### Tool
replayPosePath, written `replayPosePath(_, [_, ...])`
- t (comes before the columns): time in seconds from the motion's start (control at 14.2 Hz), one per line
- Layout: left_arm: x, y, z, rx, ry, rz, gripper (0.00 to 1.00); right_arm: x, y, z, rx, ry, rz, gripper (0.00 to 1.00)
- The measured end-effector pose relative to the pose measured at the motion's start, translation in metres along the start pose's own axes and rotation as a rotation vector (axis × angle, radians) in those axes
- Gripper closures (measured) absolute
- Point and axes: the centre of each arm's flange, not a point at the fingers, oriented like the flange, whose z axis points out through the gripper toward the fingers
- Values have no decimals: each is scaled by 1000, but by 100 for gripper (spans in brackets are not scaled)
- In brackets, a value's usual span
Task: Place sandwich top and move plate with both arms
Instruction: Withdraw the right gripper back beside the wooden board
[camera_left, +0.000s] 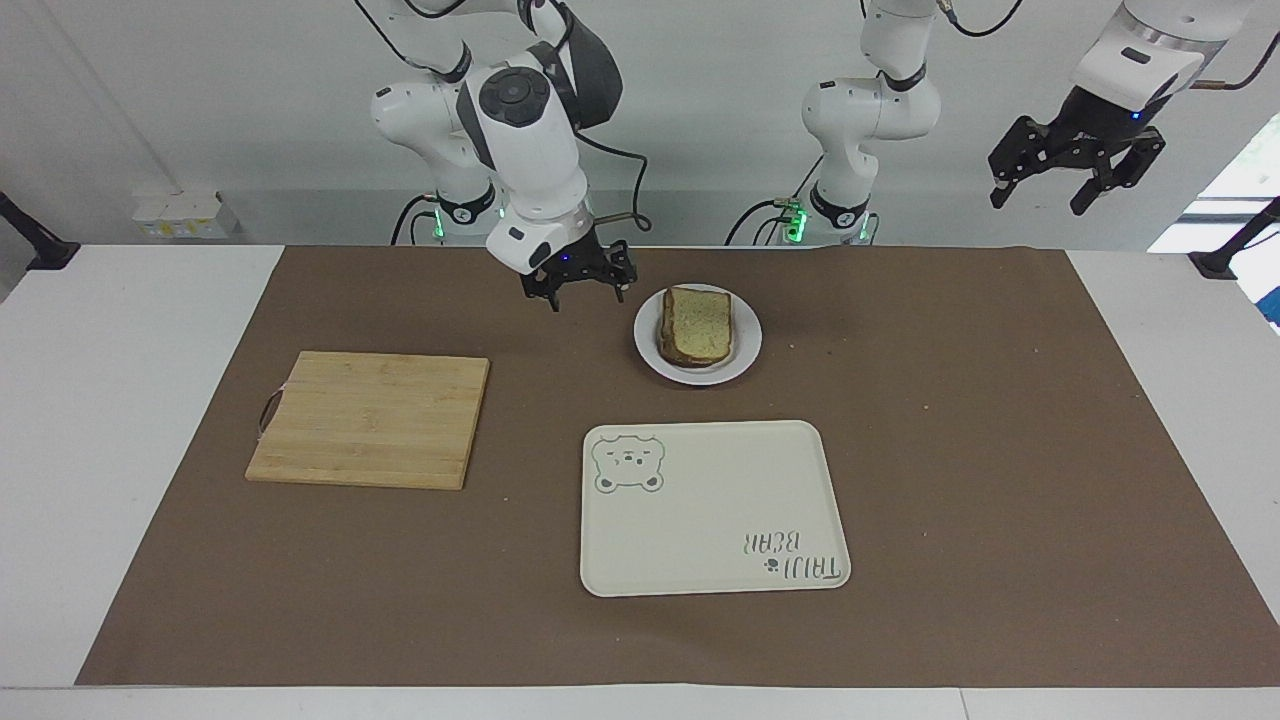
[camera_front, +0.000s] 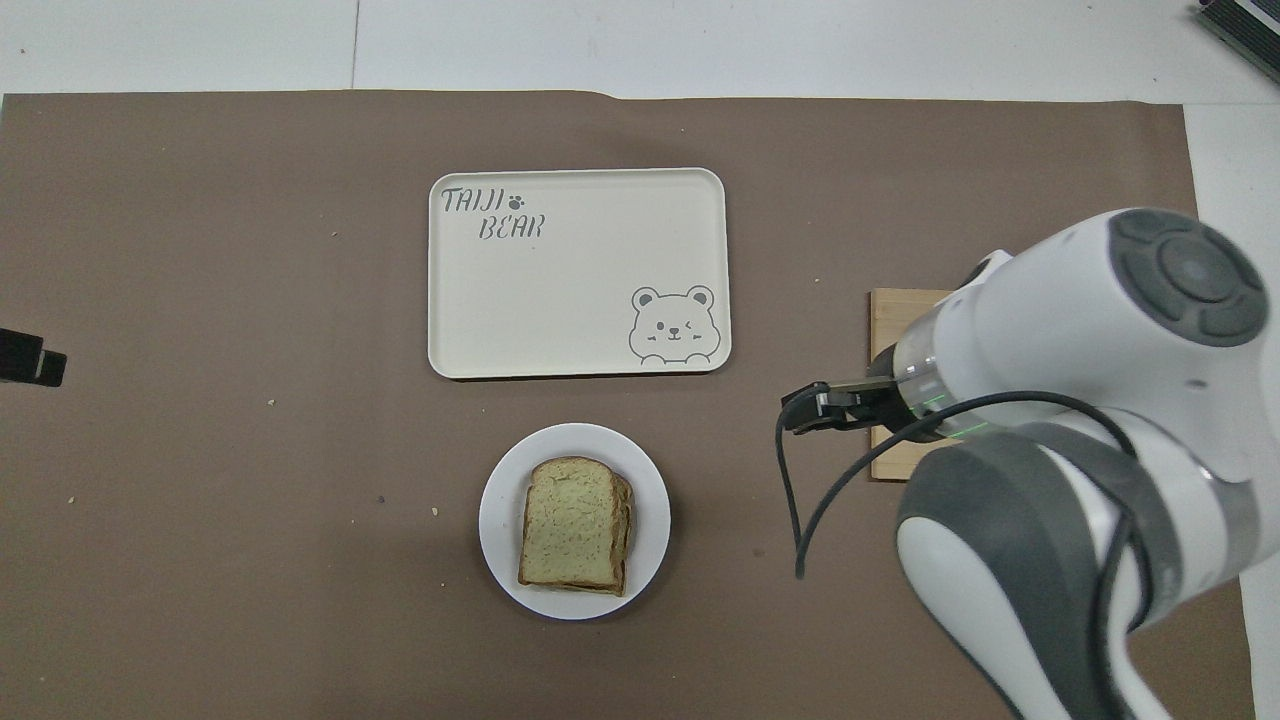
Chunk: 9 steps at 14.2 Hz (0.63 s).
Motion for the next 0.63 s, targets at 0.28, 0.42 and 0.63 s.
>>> replayPosePath(0.28, [0,1,0,0,-1,1,0,6,86,-48,-49,95,112,0])
replayPosePath(0.42, [0,0,1,-5,-2,-1,0,9,113,-64,-92,129,117,0])
replayPosePath(0.63, [-7,8,10,-94,-20,13,0,10,140,-81,-172,145,101,0])
